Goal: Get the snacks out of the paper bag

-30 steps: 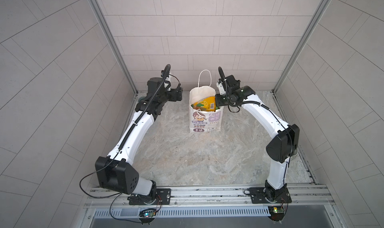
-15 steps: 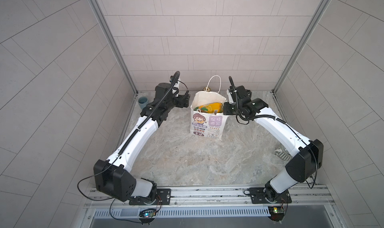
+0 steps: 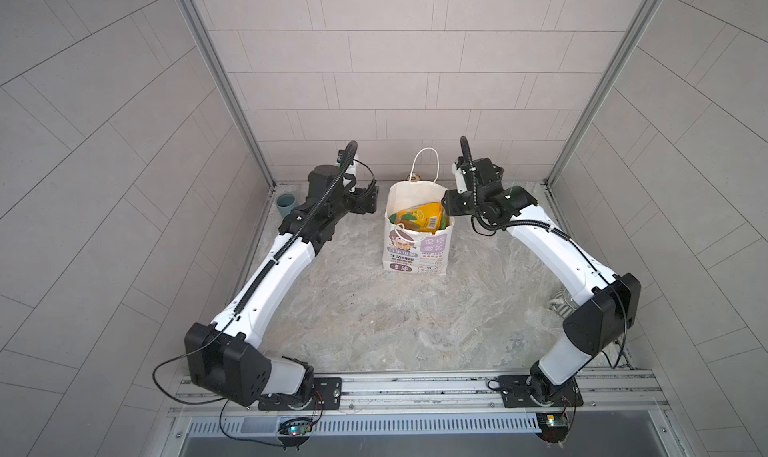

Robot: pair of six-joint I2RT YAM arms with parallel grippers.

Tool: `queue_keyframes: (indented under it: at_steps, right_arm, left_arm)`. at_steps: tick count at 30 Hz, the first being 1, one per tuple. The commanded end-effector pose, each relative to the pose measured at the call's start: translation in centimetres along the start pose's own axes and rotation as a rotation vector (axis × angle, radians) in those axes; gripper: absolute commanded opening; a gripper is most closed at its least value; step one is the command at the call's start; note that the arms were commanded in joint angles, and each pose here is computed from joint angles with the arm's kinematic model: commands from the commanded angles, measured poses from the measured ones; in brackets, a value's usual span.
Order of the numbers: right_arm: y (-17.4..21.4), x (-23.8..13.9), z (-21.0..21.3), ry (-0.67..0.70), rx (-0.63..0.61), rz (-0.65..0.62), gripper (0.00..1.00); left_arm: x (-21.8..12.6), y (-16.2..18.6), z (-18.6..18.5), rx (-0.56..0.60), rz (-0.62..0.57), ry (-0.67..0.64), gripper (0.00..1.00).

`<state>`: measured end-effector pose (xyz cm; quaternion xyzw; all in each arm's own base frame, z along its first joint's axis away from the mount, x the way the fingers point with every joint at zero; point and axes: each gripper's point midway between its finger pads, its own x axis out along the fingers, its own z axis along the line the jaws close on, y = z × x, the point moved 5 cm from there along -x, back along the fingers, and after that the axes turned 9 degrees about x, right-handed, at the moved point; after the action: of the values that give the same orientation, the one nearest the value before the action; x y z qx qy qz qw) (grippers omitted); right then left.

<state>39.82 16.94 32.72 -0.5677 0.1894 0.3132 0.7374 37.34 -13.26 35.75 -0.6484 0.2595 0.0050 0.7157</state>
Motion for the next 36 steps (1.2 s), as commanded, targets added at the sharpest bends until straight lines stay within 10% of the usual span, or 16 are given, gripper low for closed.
queue_keyframes:
  at_steps: [1,20,36]
  right_arm:
    - [-3.2,-3.1,-0.8,-0.042,-0.013,-0.095,0.66]
    - [-1.8,3.3,-0.8,-0.271,-0.447,0.203,0.71]
    - [-1.7,7.9,1.7,-0.352,-0.538,0.262,0.1]
  left_arm:
    - [-2.6,-3.6,-0.2,0.017,-0.113,0.011,0.94]
    - [-1.2,-2.2,-4.5,0.349,-0.04,0.377,0.93]
    - [-0.3,-2.2,-4.3,0.347,-0.058,0.358,0.91]
